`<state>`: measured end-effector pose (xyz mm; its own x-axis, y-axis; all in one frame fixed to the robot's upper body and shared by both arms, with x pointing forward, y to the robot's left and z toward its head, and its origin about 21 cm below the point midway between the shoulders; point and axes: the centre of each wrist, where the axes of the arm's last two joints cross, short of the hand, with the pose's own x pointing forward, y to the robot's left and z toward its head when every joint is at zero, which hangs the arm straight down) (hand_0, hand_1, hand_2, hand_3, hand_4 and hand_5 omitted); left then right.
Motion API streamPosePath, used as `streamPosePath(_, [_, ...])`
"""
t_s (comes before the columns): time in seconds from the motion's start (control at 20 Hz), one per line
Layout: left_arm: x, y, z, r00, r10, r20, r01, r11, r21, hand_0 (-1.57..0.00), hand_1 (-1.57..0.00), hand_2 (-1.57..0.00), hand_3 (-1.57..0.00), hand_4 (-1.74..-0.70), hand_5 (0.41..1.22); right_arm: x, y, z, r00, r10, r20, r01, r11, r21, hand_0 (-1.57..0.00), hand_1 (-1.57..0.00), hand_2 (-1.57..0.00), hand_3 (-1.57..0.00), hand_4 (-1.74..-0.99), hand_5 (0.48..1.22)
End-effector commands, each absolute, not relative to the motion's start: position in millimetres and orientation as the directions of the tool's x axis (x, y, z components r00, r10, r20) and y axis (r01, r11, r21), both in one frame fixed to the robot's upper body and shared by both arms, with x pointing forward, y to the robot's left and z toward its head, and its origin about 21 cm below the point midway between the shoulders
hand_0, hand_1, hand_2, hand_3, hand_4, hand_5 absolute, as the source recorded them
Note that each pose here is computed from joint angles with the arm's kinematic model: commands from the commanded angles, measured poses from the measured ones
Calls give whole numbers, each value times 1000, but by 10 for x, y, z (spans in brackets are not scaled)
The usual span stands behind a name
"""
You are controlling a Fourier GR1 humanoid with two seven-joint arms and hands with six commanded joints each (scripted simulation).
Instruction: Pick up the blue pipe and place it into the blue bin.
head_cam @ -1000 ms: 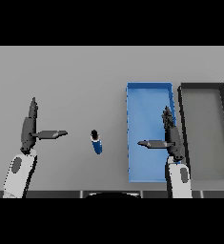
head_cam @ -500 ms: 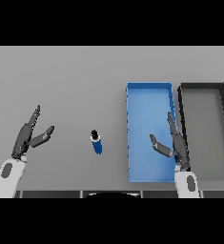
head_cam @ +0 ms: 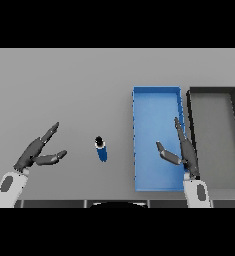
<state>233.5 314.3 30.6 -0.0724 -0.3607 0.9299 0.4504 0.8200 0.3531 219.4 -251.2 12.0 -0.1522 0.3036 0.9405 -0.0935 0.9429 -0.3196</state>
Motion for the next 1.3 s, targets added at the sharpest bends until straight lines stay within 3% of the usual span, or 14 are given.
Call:
streamPosePath(0.0, [2324, 3060, 285, -66, -355, 933, 480, 808, 341, 1, 1, 1, 1, -1071, 522, 2201, -2503, 133, -153, 302, 941, -93, 944, -318, 1, 1, 1, 1, -1174, 616])
streamPosePath(0.2, [2167, 2716, 166, -54, -364, 930, 582, 745, 326, 1, 1, 1, 1, -1132, 475, 2187, -2481, 149, -133, 305, 943, -98, 943, -319, 1, 1, 1, 1, -1182, 618])
streamPosePath(0.4, [2209, 2449, 94, -42, -358, 933, 632, 713, 302, 1, 1, 1, 1, -1144, 452, 2178, -2505, 151, -130, 293, 947, -88, 948, -305, 1, 1, 1, 1, -1205, 618])
streamPosePath(0.85, [2411, 1897, -163, -65, -288, 956, 643, 720, 261, 1, 1, 1, 1, -1134, 459, 2151, -2528, 125, -112, 292, 950, -84, 950, -302, 1, 1, 1, 1, -1210, 631])
streamPosePath(1.1, [2483, 1711, -272, -75, -355, 932, 634, 704, 319, 1, 1, 1, 1, -1051, 418, 2109, -2560, 118, -146, 292, 945, -79, 949, -306, 1, 1, 1, 1, -1221, 645])
streamPosePath(1.25, [2485, 1632, -324, -68, -296, 953, 649, 712, 268, 1, 1, 1, 1, -1090, 441, 2129, -2583, 146, -131, 316, 940, -66, 943, -327, 1, 1, 1, 1, -1205, 649])
